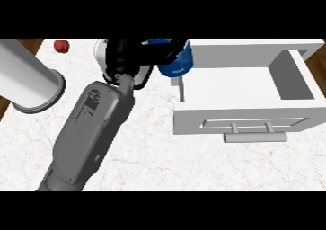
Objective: Pick up the can, place it into the drawer and close the drawer
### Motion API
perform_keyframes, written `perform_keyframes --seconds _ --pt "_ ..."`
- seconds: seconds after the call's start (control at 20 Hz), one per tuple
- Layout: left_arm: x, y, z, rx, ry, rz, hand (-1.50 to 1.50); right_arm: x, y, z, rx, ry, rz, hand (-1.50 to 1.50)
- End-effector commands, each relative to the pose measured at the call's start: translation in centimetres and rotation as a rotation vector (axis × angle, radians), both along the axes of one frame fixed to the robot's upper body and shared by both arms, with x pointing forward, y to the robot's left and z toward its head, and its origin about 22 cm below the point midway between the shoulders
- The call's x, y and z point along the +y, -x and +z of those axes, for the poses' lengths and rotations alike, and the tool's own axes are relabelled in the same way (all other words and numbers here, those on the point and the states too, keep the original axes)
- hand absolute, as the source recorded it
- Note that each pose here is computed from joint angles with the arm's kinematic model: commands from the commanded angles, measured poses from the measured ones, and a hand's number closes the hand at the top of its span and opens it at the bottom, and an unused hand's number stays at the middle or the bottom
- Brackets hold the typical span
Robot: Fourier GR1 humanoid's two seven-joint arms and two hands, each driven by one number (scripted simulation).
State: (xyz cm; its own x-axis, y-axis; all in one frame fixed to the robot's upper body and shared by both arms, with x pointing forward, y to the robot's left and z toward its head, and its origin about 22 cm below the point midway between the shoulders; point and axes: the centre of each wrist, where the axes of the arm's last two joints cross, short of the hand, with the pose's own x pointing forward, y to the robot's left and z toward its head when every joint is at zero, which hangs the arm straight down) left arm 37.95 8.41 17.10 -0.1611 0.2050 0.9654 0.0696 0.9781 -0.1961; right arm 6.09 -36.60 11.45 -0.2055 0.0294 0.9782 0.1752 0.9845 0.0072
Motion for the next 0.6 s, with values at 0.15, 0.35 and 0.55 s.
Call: perform_keyframes --seconds 0.15,0.35,0.55 --pt "-3.6 -1.0 2.0 -0.02 -0.022 -0.005 1.5 0.4 -1.2 0.1 -0.011 -0.002 0.0 -1.5" --pt "-5.2 -1.5 3.3 -0.012 -0.024 -0.004 1.5 0.7 -0.8 -0.4 -0.006 -0.01 0.004 -1.5" --pt "-6.6 -3.2 4.2 0.005 -0.052 -0.003 1.5 0.3 -1.1 1.5 -0.01 0.01 0.02 -1.5"
